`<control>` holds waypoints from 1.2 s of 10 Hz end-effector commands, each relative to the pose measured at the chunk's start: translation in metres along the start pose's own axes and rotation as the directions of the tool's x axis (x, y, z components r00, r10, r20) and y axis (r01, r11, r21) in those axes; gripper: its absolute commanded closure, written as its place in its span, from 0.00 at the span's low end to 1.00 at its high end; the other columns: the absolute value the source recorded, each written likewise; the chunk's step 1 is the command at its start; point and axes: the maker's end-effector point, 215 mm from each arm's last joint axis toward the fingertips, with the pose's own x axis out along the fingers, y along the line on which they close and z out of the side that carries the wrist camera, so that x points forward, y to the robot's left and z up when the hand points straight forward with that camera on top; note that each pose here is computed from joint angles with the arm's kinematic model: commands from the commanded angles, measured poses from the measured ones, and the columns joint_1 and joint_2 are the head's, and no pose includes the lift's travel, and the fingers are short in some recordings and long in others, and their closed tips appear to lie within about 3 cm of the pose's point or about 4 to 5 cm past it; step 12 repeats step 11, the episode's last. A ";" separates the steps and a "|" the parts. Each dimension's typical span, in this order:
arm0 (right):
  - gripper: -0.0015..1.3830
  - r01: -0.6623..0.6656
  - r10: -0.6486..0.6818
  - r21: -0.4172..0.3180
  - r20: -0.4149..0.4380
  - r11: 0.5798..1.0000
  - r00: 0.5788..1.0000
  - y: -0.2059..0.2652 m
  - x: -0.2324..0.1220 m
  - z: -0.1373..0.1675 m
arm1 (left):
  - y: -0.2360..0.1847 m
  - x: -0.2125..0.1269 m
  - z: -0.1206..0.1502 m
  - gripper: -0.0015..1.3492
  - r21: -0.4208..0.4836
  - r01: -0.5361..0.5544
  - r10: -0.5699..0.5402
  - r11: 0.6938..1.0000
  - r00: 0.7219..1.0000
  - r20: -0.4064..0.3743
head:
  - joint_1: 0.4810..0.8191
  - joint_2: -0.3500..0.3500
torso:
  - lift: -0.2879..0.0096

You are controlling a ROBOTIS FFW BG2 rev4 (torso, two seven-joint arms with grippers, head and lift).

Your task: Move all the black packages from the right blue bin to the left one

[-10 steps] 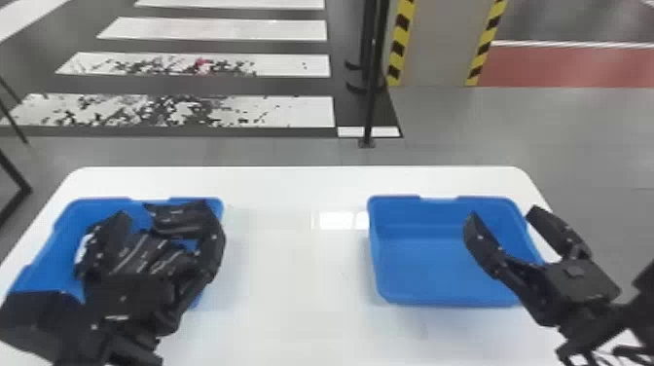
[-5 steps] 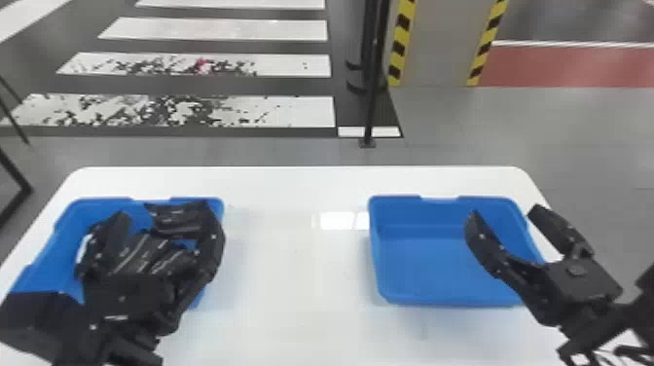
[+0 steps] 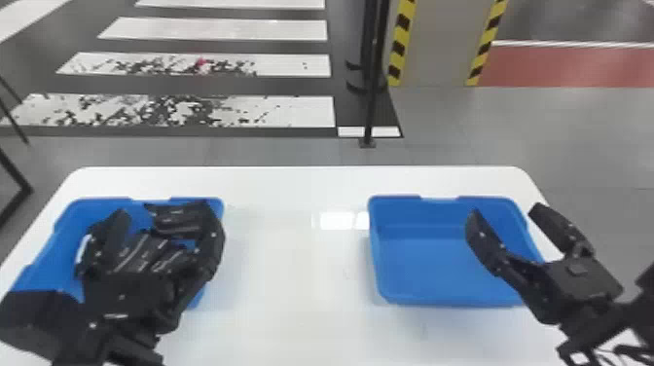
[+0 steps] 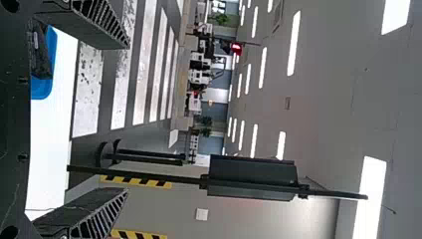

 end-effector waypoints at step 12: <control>0.08 0.011 -0.011 0.003 0.032 1.000 0.999 -0.002 0.000 0.009 | -0.001 0.001 -0.002 0.01 -0.011 0.001 -0.001 1.000 1.000 -0.009 | 0.63 0.46 | 0.52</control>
